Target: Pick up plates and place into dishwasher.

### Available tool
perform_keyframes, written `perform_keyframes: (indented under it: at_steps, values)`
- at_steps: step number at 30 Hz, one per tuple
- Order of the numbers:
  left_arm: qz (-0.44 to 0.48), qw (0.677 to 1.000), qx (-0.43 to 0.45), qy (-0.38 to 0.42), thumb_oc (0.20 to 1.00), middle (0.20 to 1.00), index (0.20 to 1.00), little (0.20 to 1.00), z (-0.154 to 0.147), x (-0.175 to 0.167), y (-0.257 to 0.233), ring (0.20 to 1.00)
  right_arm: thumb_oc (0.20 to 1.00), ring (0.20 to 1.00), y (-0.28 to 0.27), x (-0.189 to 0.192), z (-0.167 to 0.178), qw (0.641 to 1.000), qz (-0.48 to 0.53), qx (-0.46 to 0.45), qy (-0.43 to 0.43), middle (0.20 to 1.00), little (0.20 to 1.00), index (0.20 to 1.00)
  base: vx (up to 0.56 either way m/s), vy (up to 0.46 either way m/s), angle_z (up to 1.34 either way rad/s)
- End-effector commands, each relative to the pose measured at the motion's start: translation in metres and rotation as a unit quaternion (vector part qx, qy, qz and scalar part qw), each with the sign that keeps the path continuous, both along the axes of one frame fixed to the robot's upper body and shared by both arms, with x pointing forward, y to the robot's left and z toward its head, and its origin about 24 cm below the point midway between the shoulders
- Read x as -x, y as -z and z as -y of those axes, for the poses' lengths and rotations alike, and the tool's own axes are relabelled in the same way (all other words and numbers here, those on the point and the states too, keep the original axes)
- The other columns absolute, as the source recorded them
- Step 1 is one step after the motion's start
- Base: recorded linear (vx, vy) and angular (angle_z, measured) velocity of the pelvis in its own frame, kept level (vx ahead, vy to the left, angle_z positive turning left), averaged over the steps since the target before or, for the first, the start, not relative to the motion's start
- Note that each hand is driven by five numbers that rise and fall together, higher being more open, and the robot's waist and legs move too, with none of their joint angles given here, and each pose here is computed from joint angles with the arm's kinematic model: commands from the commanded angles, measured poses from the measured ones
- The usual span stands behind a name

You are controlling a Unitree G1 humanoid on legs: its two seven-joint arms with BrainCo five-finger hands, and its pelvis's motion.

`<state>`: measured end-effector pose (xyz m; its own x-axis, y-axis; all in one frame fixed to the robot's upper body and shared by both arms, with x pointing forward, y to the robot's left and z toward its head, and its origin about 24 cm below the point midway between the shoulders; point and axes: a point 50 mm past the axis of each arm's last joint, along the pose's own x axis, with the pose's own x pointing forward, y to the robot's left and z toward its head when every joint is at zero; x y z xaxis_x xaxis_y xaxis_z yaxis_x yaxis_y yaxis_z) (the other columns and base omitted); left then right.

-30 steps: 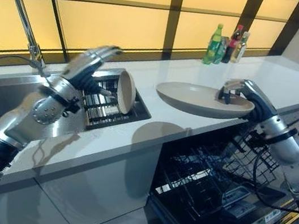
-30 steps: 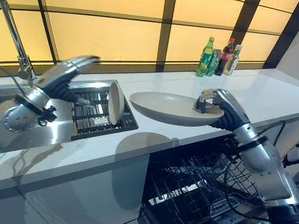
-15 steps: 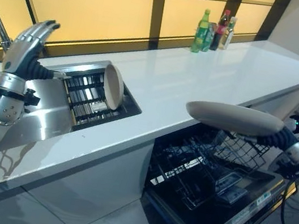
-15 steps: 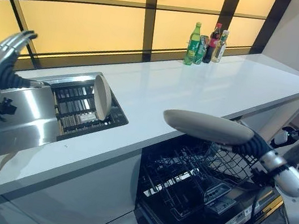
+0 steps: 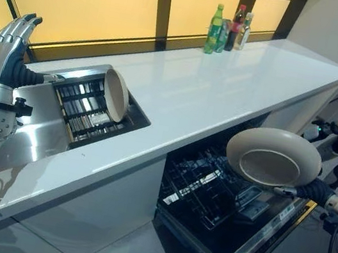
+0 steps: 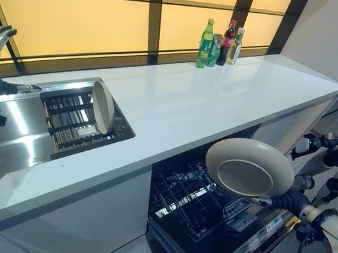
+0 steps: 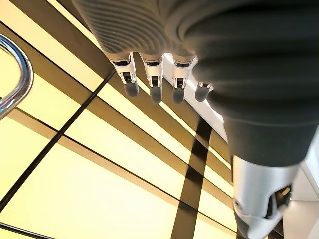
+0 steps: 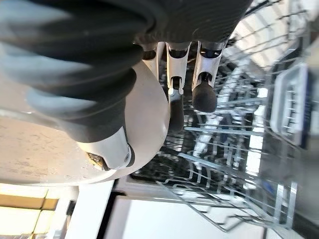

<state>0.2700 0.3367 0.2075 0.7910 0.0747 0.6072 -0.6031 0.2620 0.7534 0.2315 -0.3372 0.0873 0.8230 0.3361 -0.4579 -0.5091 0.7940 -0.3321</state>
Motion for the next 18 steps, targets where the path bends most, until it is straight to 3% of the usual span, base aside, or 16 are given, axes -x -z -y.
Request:
perform_keyframes:
  at_steps: [1, 18]
  values:
    - [0.045, 0.999, -0.015, -0.011, 1.000, 1.000, 1.000, 1.000, -0.004, 0.000, -0.028, 1.000, 0.200, 0.200, -0.022, -0.017, -0.005, 0.999, 0.035, 0.035, -0.011, 0.200, 0.200, 0.200, -0.03, -0.015, 0.01]
    - [0.044, 0.997, -0.010, 0.059, 1.000, 1.000, 1.000, 1.000, 0.043, -0.035, -0.034, 1.000, 0.200, 0.200, 0.033, -0.067, -0.062, 0.995, -0.076, 0.066, -0.022, 0.200, 0.200, 0.200, 0.00, 0.000, 0.02]
